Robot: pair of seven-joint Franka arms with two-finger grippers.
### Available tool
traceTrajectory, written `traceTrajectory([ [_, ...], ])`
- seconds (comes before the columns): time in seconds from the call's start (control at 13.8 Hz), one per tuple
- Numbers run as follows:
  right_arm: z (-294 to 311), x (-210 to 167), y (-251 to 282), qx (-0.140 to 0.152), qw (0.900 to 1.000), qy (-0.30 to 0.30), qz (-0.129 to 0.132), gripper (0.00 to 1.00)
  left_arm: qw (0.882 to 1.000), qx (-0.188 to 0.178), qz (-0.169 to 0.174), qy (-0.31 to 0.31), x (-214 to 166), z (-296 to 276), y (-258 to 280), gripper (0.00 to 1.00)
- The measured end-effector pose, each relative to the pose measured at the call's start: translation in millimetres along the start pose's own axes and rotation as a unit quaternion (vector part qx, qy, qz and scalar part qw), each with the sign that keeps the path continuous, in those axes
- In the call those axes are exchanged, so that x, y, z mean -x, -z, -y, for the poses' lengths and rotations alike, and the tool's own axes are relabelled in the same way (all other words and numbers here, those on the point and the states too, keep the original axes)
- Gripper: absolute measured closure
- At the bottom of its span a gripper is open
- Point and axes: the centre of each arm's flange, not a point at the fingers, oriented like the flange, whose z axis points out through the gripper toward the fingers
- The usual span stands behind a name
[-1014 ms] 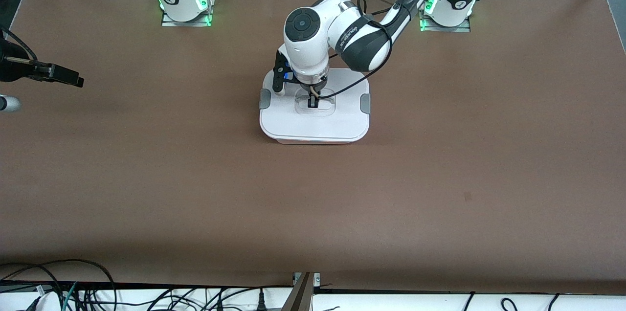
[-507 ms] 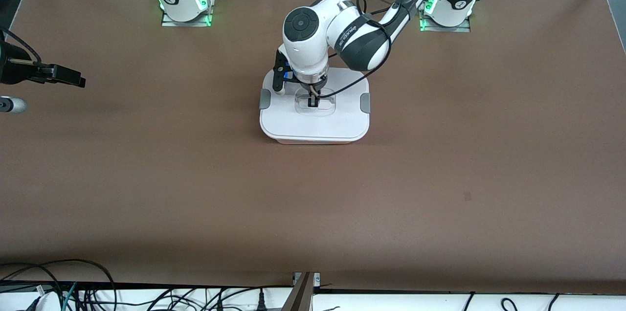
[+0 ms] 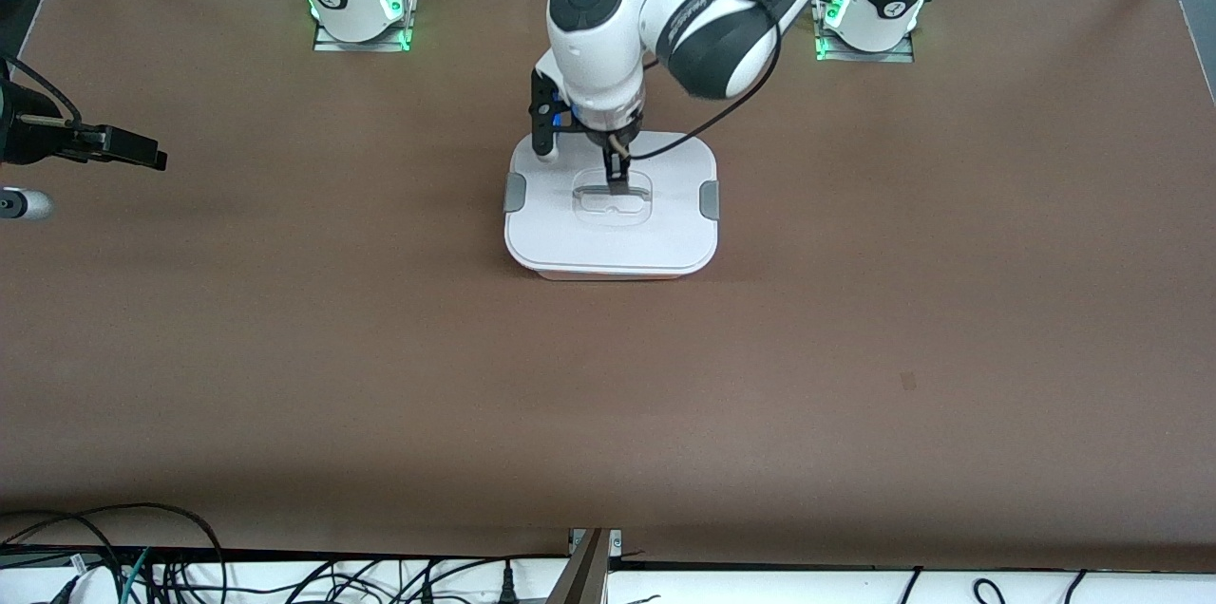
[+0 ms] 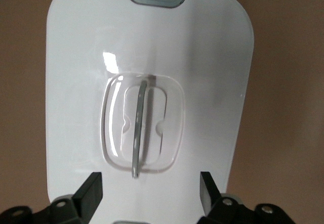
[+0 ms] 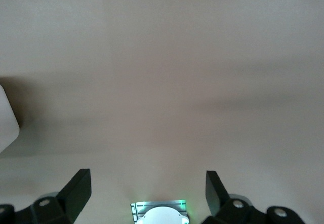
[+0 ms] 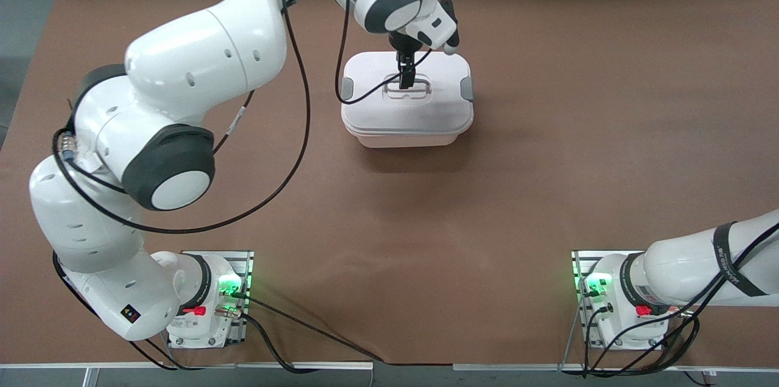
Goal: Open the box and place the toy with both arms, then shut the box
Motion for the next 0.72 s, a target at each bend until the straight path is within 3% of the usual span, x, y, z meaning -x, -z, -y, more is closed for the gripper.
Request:
traceTrajectory([
  [0.07, 0, 0, 0, 0.000, 1.000, 0.000, 0.000, 0.00, 0.999, 0.001, 0.007, 0.044, 11, -2, 16, 0.00],
  [0.22, 0, 0, 0, 0.000, 1.000, 0.000, 0.000, 0.00, 0.990, 0.001, 0.018, 0.143, 37, 7, 41, 0.00],
  [0.51, 1, 0, 0, 0.000, 1.000, 0.001, 0.000, 0.00, 0.954, 0.006, 0.029, 0.297, 110, 60, 76, 0.00],
  [0.72, 2, 0, 0, 0.000, 1.000, 0.001, 0.000, 0.00, 0.923, 0.006, 0.017, 0.385, 194, 116, 108, 0.00],
])
